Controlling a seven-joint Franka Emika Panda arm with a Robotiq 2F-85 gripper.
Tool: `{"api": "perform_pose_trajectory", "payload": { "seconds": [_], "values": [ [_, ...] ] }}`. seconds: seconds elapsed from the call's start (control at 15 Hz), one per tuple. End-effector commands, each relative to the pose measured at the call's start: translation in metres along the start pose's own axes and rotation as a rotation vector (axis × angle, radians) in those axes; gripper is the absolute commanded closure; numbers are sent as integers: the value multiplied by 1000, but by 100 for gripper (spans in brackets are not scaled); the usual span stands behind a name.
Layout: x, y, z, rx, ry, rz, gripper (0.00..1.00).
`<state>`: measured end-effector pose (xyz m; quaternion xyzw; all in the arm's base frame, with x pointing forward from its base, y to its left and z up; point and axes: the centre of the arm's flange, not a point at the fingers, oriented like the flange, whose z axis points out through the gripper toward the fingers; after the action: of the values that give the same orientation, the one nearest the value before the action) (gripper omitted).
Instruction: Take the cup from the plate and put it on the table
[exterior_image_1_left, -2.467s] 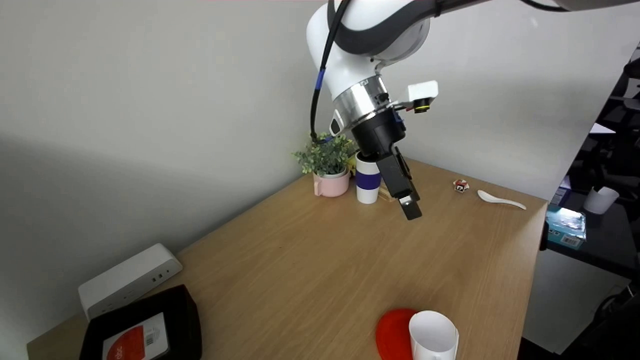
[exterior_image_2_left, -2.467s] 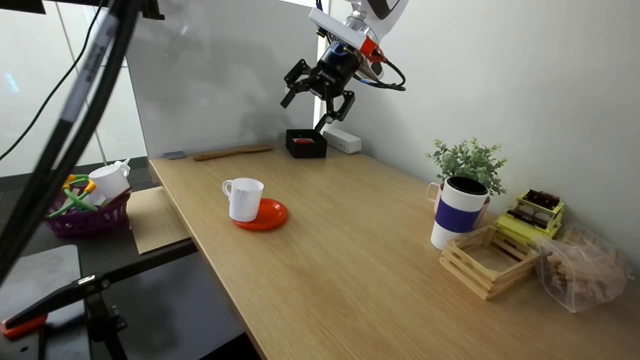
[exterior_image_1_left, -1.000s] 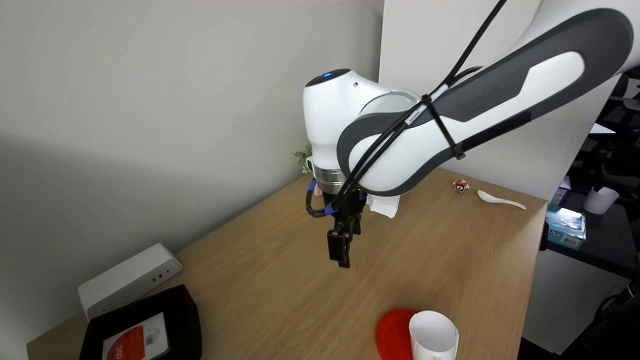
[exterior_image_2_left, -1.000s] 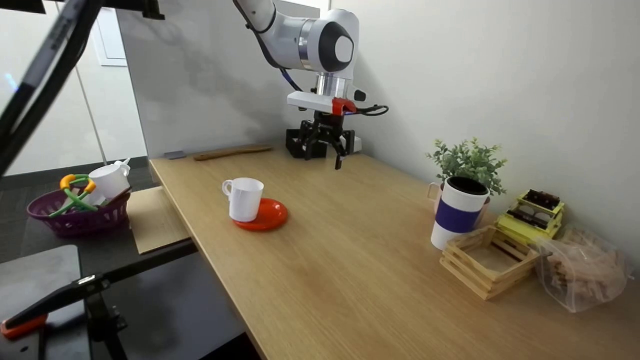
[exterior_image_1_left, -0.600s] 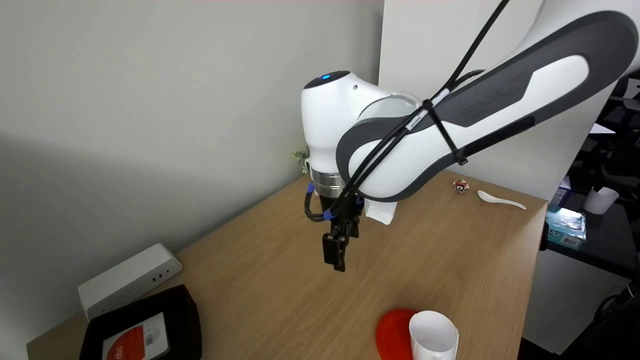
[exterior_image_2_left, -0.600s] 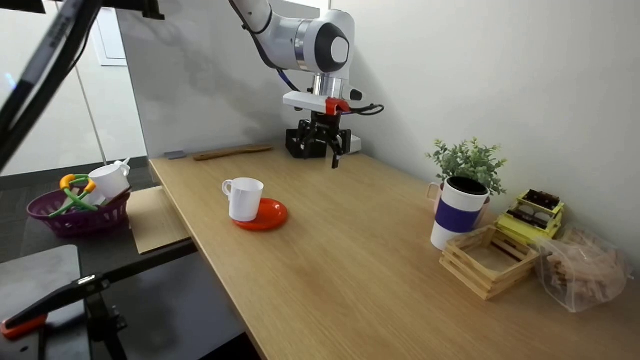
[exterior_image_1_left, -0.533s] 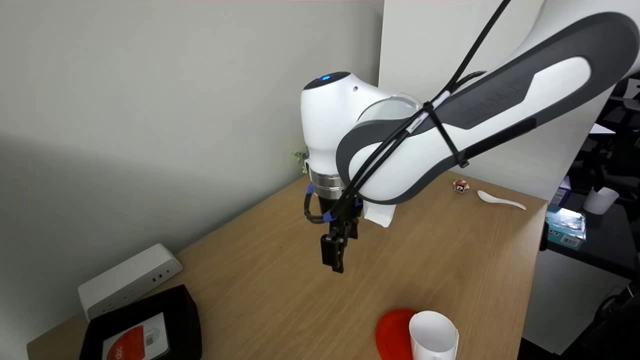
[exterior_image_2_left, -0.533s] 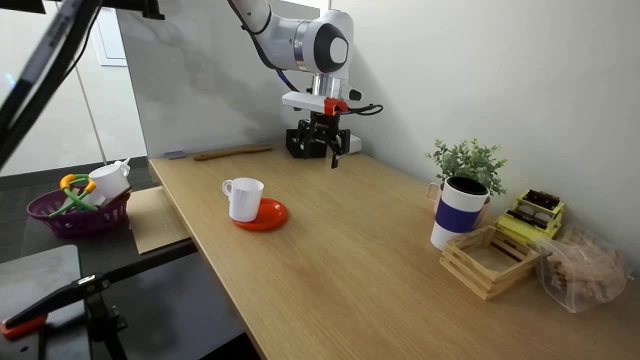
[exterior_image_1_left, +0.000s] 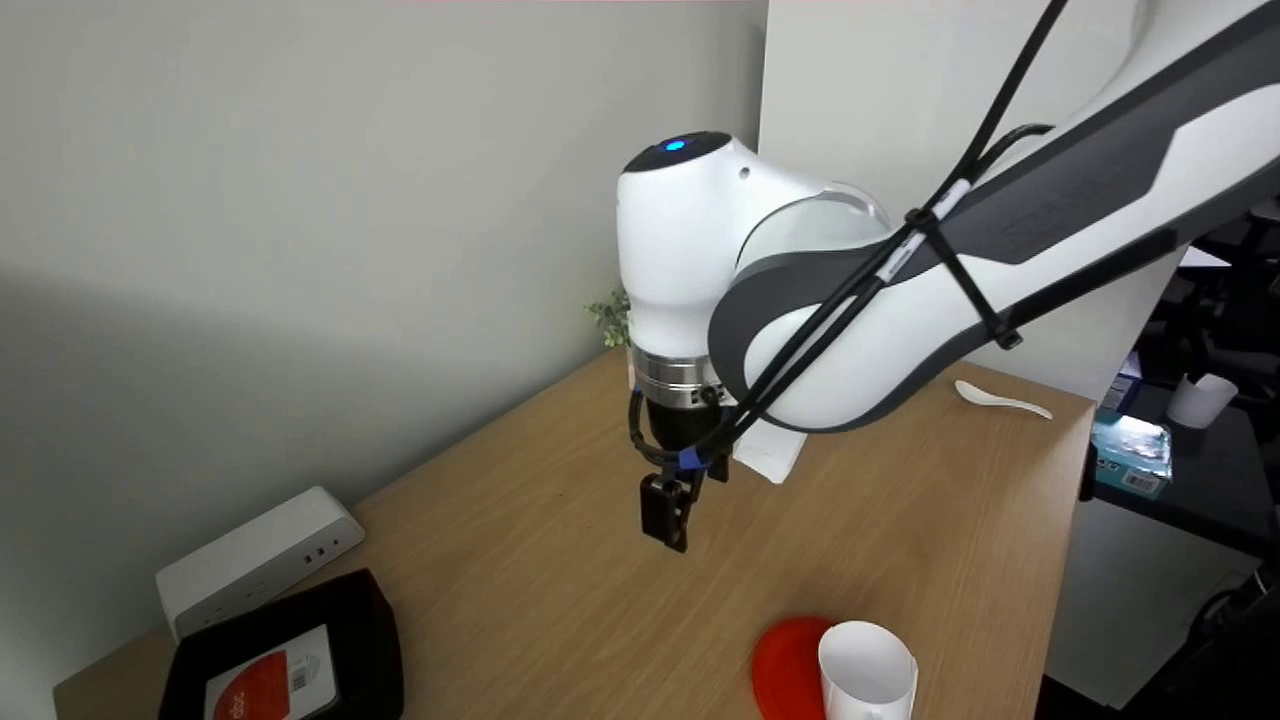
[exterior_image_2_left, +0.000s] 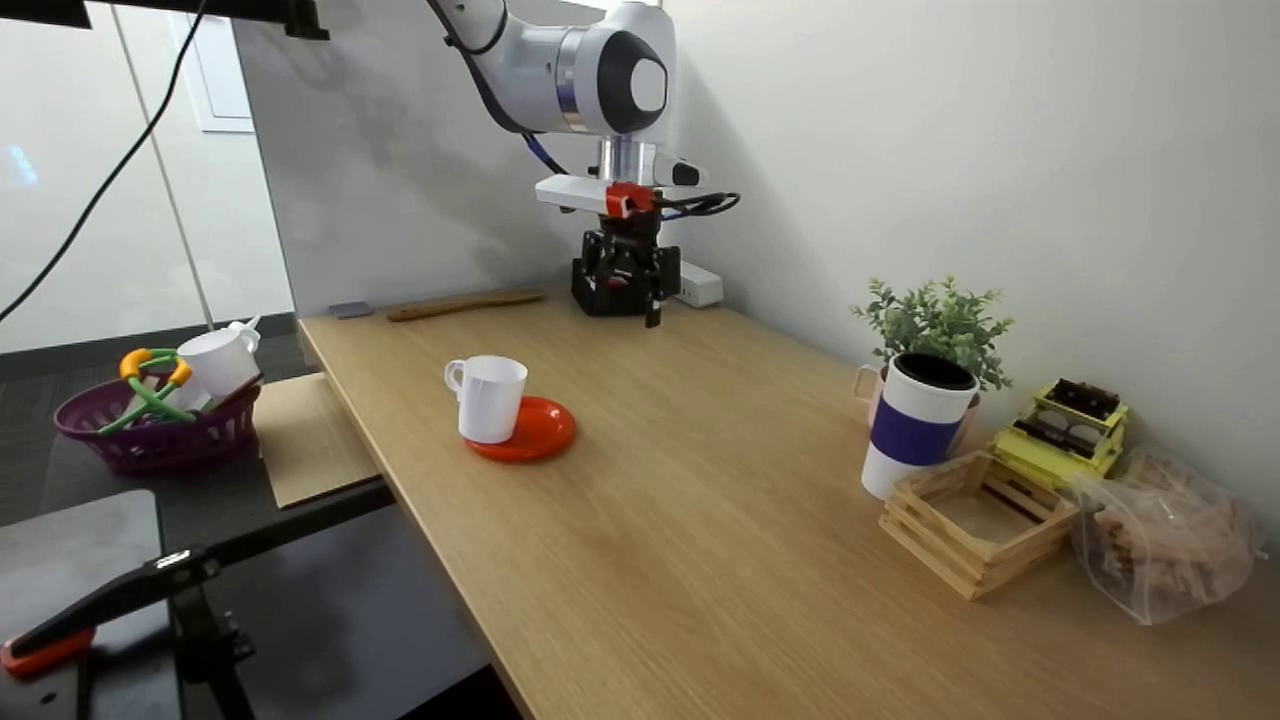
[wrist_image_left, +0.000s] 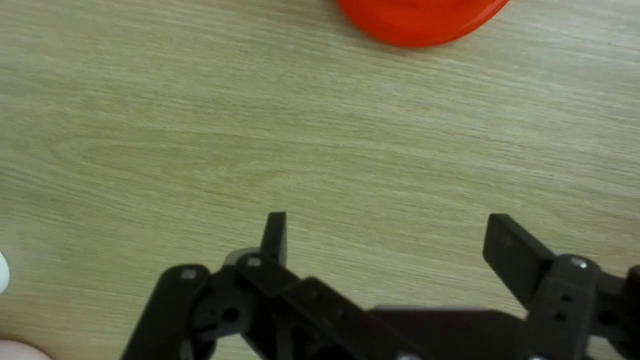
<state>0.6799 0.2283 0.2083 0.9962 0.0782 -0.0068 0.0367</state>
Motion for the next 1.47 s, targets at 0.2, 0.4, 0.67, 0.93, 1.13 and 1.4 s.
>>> {"api": "perform_pose_trajectory", "payload": {
  "seconds": [0.2, 0.4, 0.67, 0.93, 1.13, 1.4],
  "values": [
    [-68, 5, 0, 1, -40, 76, 0],
    [-88, 4, 8, 2, -56, 91, 0],
    [-74, 1, 19, -10, -73, 73, 0],
    [-79, 1, 19, -10, -73, 72, 0],
    [-82, 0, 20, -17, -76, 71, 0],
    [-104, -11, 32, -9, -98, 111, 0]
  ]
}}
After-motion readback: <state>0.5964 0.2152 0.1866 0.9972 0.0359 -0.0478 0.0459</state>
